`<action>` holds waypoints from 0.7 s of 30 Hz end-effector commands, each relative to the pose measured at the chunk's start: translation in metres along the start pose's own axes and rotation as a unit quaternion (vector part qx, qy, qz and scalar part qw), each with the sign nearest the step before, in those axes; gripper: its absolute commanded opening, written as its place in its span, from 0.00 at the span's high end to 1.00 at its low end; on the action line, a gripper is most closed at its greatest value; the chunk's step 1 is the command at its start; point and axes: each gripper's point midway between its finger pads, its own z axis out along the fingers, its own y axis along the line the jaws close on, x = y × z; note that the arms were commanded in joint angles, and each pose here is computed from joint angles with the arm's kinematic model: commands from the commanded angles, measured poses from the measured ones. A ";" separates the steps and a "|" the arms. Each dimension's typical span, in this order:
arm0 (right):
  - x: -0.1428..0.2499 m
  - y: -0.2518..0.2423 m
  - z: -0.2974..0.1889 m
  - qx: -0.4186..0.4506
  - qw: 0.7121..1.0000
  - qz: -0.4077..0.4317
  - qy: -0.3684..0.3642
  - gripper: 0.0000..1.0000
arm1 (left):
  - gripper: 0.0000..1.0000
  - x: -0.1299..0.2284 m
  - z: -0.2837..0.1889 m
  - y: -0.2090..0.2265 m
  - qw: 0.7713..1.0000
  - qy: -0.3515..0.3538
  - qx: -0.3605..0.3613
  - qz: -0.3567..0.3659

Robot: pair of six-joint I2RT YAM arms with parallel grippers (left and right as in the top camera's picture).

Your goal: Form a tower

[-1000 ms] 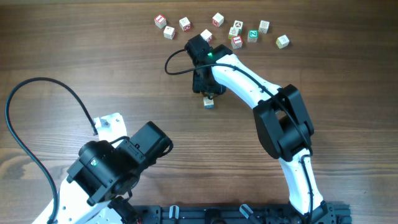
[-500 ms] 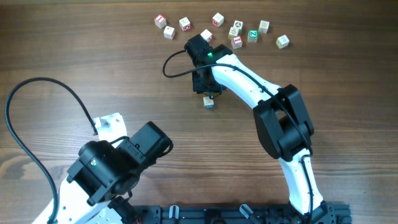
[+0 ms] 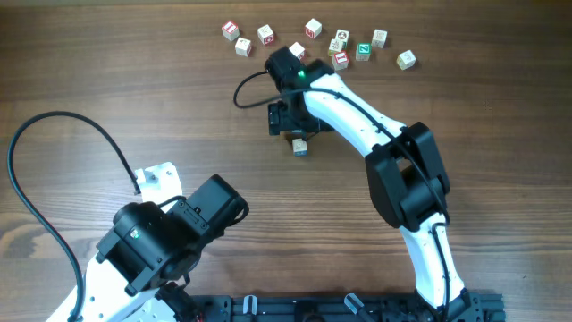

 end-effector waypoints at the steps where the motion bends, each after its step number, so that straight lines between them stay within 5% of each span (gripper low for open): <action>1: -0.032 0.011 -0.063 -0.019 0.998 0.008 -0.054 0.00 | 0.00 -0.001 0.000 0.001 1.000 -0.004 0.000 -0.012; 4: -0.025 0.005 -0.116 -0.027 0.997 0.027 -0.065 0.00 | 0.00 -0.001 0.000 0.001 1.000 -0.004 0.000 -0.011; 8: 0.024 -0.021 -0.131 0.020 0.998 0.050 0.014 0.00 | 0.00 -0.001 0.000 0.001 1.000 -0.004 0.000 -0.012; 15: 0.072 0.022 -0.057 0.034 0.998 -0.016 0.041 0.00 | 0.00 -0.001 0.000 0.001 1.000 -0.004 0.000 -0.011; 21: 0.059 0.008 -0.025 0.066 0.998 -0.005 -0.006 0.00 | 0.00 -0.001 0.000 0.001 1.000 -0.004 0.000 -0.011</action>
